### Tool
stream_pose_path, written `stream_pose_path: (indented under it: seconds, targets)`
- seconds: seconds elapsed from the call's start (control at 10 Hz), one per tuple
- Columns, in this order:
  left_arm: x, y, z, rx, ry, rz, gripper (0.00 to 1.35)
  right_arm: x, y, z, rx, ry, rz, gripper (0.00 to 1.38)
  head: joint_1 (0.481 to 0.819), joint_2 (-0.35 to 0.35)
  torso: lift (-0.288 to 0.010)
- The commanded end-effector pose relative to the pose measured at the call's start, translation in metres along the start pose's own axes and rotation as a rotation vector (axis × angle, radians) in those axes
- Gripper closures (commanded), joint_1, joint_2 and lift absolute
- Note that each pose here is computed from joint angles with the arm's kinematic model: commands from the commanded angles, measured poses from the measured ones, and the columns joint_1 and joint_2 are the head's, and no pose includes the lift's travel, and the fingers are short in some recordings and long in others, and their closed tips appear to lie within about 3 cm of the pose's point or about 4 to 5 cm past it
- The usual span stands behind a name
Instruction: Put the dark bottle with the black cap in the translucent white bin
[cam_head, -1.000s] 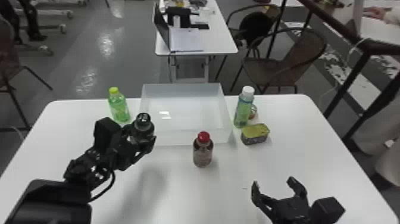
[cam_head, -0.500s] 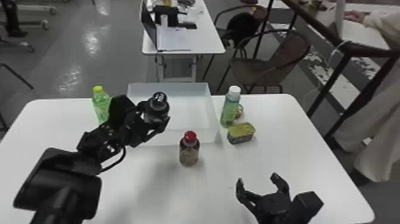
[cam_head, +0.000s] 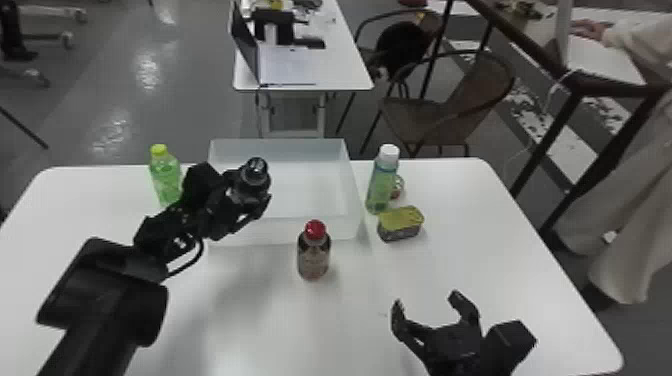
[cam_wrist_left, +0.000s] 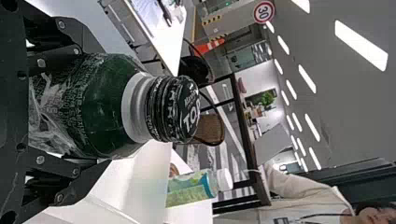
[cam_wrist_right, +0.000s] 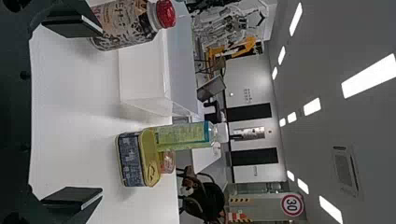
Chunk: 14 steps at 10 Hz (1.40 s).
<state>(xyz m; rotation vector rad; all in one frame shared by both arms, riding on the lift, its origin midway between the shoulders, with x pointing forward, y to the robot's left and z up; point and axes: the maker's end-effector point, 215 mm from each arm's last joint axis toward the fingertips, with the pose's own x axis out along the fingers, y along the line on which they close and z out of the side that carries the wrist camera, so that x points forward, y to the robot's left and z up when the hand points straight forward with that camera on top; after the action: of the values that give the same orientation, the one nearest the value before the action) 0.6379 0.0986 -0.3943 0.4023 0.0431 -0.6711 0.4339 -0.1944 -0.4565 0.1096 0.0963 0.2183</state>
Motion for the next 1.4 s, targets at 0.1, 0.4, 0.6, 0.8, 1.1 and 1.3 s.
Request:
stream_pose_path:
  seconds: [0.1, 0.4, 0.6, 0.8, 1.1, 1.3]
  targets:
    - [0.003, 0.020, -0.017, 0.066, 0.068, -0.024, 0.75, 0.002, 0.001, -0.002, -0.002, 0.003, 0.004, 0.09, 0.695, -0.092, -0.058]
    - [0.006, 0.020, -0.013, 0.113, 0.071, -0.029, 0.16, 0.002, 0.001, -0.003, 0.000, 0.004, 0.008, 0.09, 0.695, -0.074, -0.058]
    - [0.006, 0.021, -0.001, 0.102, 0.027, -0.016, 0.12, 0.001, 0.001, -0.002, 0.001, 0.004, 0.007, 0.09, 0.695, -0.079, -0.058]
    - [-0.004, 0.019, 0.003, 0.086, 0.019, 0.017, 0.12, 0.000, 0.001, -0.002, 0.001, 0.004, 0.007, 0.10, 0.695, -0.083, -0.058]
    - [-0.062, 0.012, -0.009, -0.046, -0.037, 0.164, 0.12, -0.002, 0.001, -0.002, -0.002, 0.004, 0.006, 0.10, 0.695, -0.068, -0.058]
    - [-0.110, 0.000, -0.022, -0.125, -0.058, 0.264, 0.12, -0.005, -0.004, 0.000, -0.008, 0.004, -0.003, 0.10, 0.695, -0.046, -0.058]
